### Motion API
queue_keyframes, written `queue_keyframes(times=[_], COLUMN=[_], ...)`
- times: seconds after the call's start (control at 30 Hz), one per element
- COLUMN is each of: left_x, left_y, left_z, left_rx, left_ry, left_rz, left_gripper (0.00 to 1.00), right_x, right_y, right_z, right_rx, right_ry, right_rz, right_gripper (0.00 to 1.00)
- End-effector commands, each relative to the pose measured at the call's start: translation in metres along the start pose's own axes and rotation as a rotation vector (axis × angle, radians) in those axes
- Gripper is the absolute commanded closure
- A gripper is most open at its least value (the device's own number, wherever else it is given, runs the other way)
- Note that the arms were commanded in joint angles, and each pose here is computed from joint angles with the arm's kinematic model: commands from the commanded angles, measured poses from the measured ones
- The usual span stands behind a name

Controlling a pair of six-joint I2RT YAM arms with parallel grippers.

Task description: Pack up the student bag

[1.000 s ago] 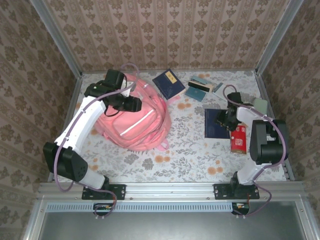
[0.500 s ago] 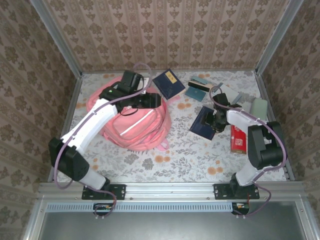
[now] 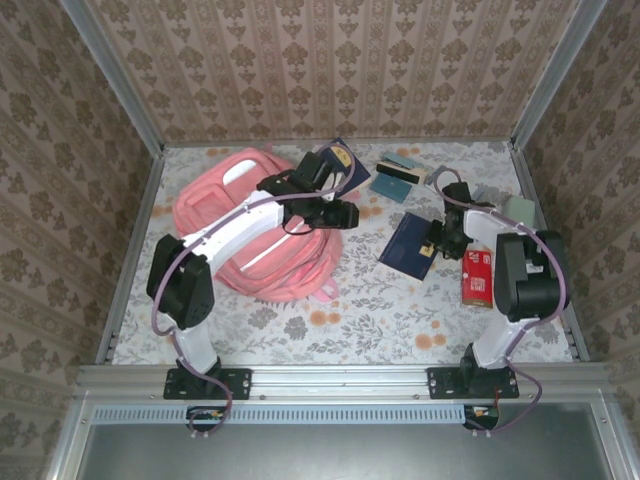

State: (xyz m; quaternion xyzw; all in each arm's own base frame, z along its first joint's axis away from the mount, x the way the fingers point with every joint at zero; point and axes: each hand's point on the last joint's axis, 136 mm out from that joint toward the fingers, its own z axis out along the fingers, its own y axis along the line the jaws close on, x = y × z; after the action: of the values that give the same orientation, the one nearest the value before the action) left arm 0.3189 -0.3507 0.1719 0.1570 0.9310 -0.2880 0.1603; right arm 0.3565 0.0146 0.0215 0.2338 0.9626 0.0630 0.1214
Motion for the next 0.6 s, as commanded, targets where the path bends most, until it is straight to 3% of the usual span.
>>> queue_keyframes(times=[0.0,0.33,0.57], left_x=[-0.004,0.002,-0.003], left_y=[-0.011,-0.004,-0.002], left_z=[0.006,0.048,0.079], left_rx=[0.034,0.038,0.029], left_ry=[0.002,0.056,0.075], left_rz=[-0.009,-0.075,-0.131], left_gripper=[0.37,0.38,0.44], right_x=[-0.004,0.020,0.034], right_y=[0.015,0.071,0.072], right_z=[0.003,0.007,-0.006], right_rx=[-0.027,-0.101,-0.121], right_ry=[0.018,0.044,0.051], right_rz=[-0.061,-0.220,-0.181], right_gripper=[0.44,0.45,0.45])
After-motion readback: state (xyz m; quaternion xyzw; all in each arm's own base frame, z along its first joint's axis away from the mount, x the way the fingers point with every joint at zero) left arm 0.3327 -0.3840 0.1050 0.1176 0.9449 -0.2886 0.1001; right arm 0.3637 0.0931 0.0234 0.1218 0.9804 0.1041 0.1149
